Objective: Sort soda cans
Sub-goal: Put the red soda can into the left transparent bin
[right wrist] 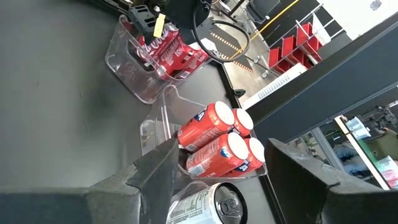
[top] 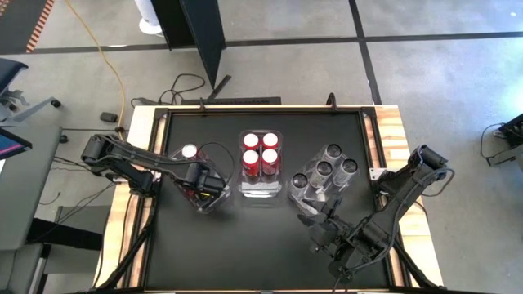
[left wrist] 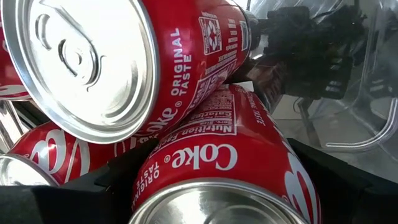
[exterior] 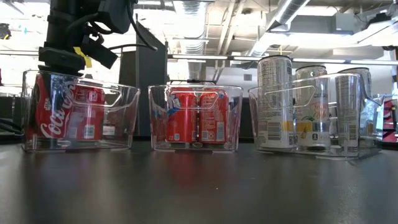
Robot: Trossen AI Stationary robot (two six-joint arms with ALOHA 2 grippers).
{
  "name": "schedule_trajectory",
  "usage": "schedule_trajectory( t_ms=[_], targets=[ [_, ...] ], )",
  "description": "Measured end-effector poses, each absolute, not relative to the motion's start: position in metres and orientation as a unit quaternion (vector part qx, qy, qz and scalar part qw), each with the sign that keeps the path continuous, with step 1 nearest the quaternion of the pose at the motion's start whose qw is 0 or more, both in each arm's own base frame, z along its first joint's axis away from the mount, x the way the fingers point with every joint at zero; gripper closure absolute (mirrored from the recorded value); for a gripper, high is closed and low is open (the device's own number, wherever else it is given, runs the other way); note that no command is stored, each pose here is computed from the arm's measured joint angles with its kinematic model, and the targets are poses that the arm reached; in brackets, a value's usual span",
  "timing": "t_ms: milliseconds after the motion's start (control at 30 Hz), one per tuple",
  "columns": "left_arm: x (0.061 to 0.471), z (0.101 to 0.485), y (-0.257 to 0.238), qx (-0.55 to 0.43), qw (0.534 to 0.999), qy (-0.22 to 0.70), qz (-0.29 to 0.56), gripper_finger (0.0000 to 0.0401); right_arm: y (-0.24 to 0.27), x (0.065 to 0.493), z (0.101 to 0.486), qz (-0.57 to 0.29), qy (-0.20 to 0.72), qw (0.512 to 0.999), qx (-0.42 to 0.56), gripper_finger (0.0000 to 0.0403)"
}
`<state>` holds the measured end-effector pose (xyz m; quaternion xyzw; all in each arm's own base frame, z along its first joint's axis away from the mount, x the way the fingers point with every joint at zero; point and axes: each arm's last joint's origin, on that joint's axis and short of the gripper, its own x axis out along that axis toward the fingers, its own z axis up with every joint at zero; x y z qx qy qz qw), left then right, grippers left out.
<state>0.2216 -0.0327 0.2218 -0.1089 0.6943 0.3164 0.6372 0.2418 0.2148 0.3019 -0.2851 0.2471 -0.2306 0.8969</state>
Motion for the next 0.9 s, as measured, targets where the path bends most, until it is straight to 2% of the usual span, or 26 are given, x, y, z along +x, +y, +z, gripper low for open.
schedule_trajectory(
  t_ms=[133,300,467,900],
  targets=[
    [0.222,0.222,-0.033,-0.108,0.637,0.694,0.317,0.0088,0.215,0.242,0.302,-0.231,0.247,0.897,-0.285,0.0148],
    [0.220,0.222,-0.032,-0.106,0.632,0.697,0.321,0.0017,0.215,0.242,0.302,-0.231,0.247,0.897,-0.285,0.0148],
    [0.219,0.223,-0.032,-0.110,0.626,0.698,0.329,0.0029,0.215,0.242,0.302,-0.231,0.247,0.897,-0.285,0.0148],
    [0.216,0.234,-0.031,-0.092,0.609,0.710,0.341,0.0029,0.215,0.242,0.302,-0.231,0.247,0.897,-0.285,0.0148]
  ],
)
